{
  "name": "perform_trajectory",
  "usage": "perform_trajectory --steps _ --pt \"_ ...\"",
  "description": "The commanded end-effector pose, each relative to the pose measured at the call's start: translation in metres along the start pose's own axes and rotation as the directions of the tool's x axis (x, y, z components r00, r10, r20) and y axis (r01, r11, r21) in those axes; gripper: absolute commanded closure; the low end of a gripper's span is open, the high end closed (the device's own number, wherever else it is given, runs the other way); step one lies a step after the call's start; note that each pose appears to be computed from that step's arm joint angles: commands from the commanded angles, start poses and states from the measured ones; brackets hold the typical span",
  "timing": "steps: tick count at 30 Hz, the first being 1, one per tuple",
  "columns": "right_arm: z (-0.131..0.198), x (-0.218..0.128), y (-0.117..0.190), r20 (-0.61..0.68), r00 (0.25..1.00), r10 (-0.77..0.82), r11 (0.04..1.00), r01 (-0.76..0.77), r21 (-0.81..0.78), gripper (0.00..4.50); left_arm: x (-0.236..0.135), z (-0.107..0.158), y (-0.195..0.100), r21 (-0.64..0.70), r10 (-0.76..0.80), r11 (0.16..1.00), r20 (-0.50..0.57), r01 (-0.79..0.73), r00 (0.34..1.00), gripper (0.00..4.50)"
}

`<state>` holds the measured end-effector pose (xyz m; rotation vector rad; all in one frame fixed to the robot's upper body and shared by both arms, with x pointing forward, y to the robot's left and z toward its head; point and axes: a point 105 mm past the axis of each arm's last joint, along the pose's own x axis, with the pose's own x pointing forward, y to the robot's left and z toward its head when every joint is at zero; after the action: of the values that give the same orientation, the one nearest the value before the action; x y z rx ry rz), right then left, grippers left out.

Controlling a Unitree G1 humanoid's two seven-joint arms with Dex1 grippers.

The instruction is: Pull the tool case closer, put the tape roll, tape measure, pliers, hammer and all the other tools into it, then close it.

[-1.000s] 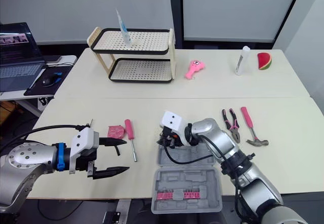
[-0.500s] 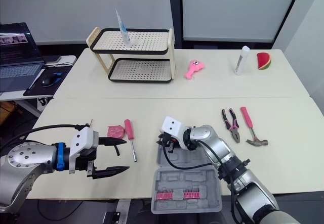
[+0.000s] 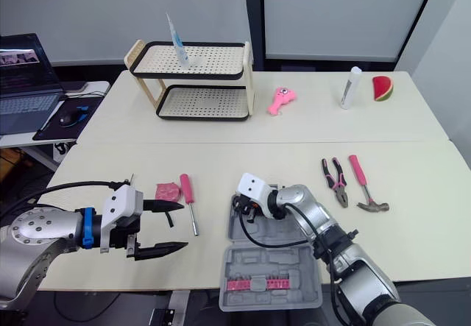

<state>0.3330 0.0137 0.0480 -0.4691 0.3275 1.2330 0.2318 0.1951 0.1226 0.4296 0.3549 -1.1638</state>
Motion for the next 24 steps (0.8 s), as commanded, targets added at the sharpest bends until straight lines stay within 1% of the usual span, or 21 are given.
perform_trajectory --steps 1,7,13,20,24 --pt "-0.013 -0.003 -0.009 -0.039 0.999 -0.029 0.999 0.030 0.016 3.50 -0.006 0.007 0.003 0.043 0.028 0.999 0.013 -0.028 1.000 0.00" --pt "-0.021 -0.005 -0.009 -0.054 0.998 -0.019 0.999 0.017 -0.033 3.50 -0.006 0.005 0.002 0.045 0.031 0.998 0.010 -0.031 0.999 0.00" --pt "0.000 -0.010 0.002 0.075 0.996 0.051 0.999 -0.049 -0.018 3.50 -0.005 0.005 0.001 0.043 0.033 0.999 0.012 -0.034 0.999 0.00" --pt "0.014 -0.015 -0.002 0.167 0.985 0.037 0.999 -0.037 0.000 3.50 -0.005 0.006 0.002 0.040 0.037 0.998 0.020 -0.038 0.999 0.00" --pt "0.017 -0.017 -0.004 0.175 0.984 0.032 0.999 -0.032 -0.001 3.50 -0.005 0.007 0.003 0.039 0.040 0.998 0.021 -0.040 0.999 0.00"
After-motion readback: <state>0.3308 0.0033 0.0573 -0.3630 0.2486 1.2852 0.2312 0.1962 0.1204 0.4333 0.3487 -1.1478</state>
